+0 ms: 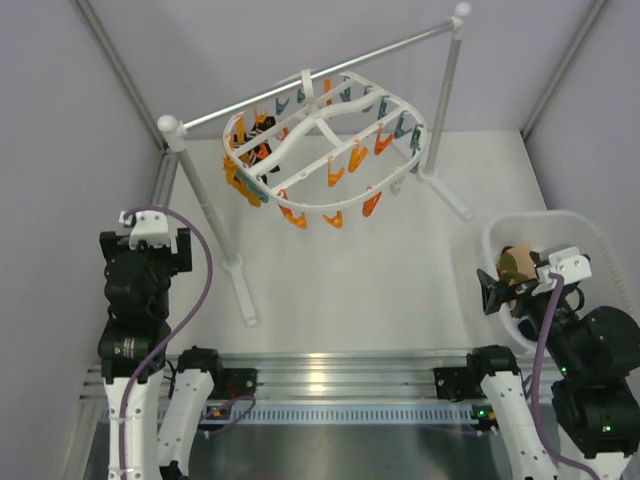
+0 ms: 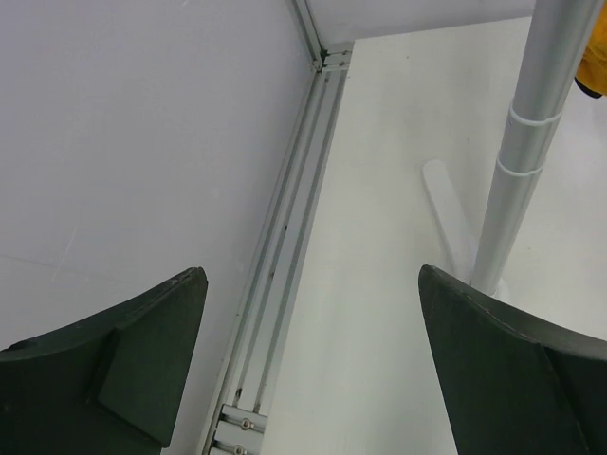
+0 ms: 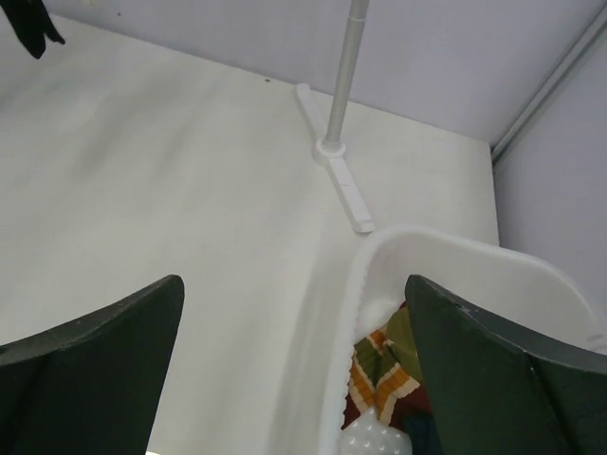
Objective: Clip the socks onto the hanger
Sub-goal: Open the clamp at the hanger.
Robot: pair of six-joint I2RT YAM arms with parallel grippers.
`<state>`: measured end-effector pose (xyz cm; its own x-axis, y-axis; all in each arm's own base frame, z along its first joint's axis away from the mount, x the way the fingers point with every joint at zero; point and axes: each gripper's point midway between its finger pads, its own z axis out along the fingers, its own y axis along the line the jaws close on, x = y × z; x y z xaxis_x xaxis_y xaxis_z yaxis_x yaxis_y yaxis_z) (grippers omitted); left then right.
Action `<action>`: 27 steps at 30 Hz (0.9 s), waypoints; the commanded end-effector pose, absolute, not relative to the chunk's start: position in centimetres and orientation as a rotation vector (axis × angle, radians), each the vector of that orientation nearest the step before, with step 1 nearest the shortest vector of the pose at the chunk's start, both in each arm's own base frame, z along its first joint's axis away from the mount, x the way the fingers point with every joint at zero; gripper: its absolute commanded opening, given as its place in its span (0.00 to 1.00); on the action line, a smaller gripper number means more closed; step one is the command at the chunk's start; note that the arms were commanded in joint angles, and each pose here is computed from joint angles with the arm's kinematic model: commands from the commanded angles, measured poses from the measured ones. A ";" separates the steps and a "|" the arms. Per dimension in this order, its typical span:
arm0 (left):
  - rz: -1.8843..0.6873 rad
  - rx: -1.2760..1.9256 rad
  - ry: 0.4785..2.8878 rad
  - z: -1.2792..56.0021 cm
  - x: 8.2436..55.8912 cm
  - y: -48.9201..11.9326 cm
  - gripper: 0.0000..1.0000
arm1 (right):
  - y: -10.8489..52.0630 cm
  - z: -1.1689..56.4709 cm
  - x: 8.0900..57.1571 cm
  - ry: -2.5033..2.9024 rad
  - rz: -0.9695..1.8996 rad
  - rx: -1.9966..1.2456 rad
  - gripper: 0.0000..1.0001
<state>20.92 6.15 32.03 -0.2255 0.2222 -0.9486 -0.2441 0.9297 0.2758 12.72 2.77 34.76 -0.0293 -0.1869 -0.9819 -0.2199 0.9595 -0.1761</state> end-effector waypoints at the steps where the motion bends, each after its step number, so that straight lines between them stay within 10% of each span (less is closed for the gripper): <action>1: 0.407 -0.023 1.694 34.9 19.9 5.9 0.98 | 5.6 34.9 13.9 1.625 0.166 -0.439 1.00; 27: -0.785 0.521 1.259 44.1 12.9 -13.8 0.89 | 19.3 40.1 17.2 1.186 0.923 -0.813 0.96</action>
<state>14.34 -12.60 42.34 0.0543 -0.1975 -0.9788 0.6925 0.7137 -0.1056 17.47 17.73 37.01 0.0016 0.1260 -0.9920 -0.8957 0.4414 0.0546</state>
